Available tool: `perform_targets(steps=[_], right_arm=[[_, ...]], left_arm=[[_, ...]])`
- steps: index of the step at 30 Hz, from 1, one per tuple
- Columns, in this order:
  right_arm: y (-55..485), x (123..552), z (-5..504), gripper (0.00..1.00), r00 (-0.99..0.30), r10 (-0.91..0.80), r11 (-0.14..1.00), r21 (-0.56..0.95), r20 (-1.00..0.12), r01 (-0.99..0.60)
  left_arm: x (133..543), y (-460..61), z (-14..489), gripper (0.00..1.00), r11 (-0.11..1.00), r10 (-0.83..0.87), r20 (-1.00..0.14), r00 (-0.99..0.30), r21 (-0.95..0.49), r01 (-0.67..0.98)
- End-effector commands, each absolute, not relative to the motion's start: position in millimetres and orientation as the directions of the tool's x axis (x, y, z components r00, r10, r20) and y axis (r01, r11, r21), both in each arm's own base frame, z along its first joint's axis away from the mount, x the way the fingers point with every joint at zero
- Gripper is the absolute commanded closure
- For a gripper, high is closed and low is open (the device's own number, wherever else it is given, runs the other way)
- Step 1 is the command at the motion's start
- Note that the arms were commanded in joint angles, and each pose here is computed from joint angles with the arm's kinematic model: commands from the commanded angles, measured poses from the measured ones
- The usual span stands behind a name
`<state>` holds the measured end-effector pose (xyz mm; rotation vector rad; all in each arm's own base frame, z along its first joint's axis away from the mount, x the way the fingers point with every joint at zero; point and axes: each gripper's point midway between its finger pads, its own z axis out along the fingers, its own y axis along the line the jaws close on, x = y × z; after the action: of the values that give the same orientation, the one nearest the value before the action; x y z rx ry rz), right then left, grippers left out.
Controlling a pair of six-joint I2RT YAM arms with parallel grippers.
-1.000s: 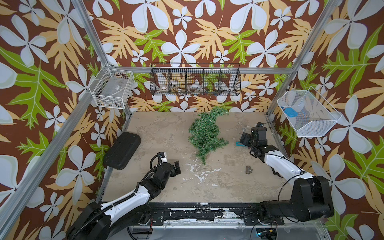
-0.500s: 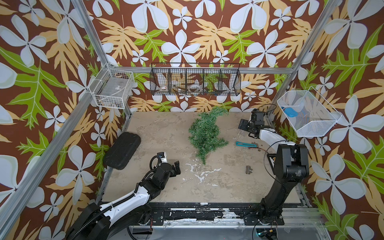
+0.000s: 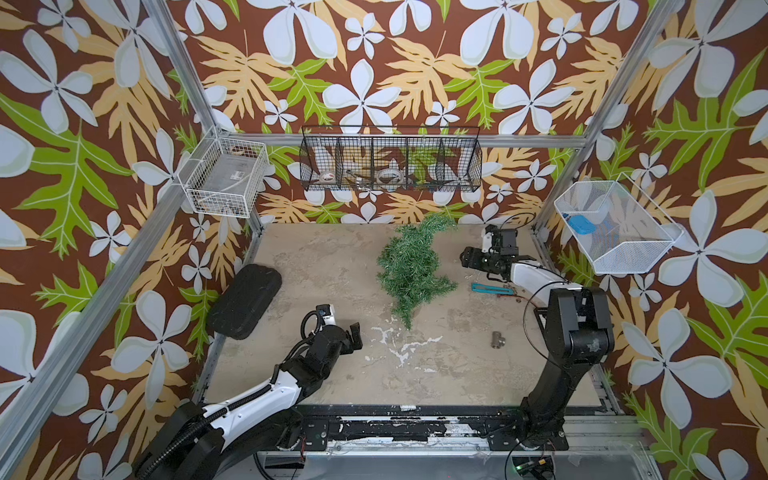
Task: Remove string lights from the small christmas tree
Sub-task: Reset both arms
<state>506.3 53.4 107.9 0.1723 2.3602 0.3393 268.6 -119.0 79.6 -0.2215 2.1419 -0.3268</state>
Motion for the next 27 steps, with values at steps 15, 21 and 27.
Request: perform_targets(steps=[15,21,27], right_arm=[[-8,558,128,0.13,-0.667,0.308,0.948,0.276,-0.678,0.158],[4,551,109,0.14,-0.695,0.323,0.936,0.326,-0.642,0.135],[33,519,116,0.14,-0.69,0.287,0.942,0.328,-0.664,0.076]], left_arm=[[272,-120,85,0.0,0.948,-0.282,-0.794,-0.538,-0.318,-0.027],[272,-122,85,0.0,0.948,-0.278,-0.792,-0.543,-0.318,-0.022],[272,-122,86,0.0,0.946,-0.283,-0.794,-0.538,-0.323,-0.021]])
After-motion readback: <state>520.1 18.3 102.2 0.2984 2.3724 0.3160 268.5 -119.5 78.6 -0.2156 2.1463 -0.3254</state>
